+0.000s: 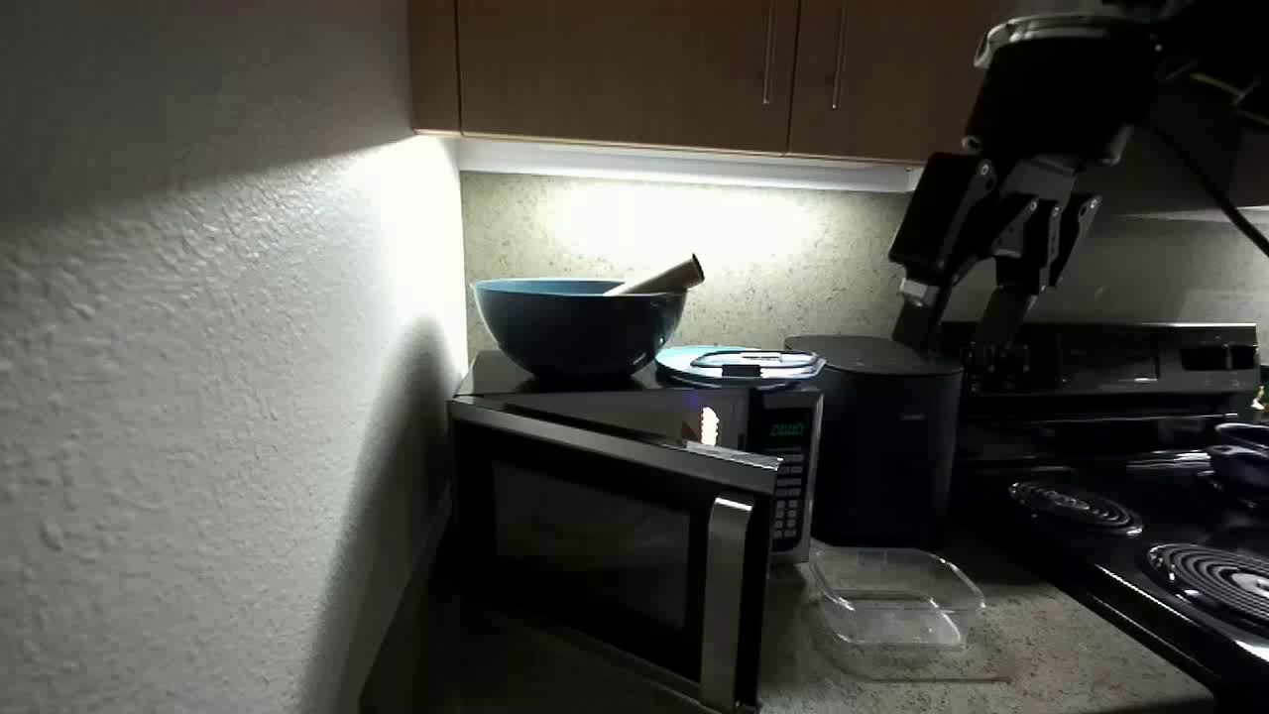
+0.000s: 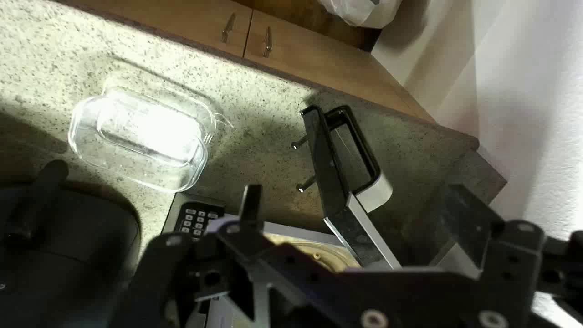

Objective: Put the clear lunch box inside the microwave

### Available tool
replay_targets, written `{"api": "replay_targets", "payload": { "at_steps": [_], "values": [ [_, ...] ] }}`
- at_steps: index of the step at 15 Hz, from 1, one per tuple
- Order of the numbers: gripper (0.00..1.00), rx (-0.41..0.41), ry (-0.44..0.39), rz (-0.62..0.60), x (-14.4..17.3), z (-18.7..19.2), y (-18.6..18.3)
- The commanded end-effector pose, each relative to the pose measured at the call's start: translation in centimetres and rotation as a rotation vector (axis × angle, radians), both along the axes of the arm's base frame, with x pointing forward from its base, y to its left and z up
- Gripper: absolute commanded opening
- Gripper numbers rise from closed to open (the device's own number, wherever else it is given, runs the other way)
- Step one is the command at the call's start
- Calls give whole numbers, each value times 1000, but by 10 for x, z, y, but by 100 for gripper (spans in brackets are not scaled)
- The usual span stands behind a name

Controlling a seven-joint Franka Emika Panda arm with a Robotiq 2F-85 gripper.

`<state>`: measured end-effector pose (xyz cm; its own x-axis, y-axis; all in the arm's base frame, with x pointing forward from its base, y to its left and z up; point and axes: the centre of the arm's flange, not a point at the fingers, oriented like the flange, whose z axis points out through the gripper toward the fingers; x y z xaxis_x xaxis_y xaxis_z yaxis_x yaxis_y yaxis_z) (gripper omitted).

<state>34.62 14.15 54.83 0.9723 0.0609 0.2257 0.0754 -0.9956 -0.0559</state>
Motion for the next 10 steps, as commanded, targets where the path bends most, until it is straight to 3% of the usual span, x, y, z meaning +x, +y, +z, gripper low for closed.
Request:
{"api": "replay_targets", "payload": {
  "at_steps": [1, 10],
  "values": [
    [100, 0, 0, 0, 0, 0, 0],
    [100, 12, 11, 3, 2, -3, -1]
  ]
}}
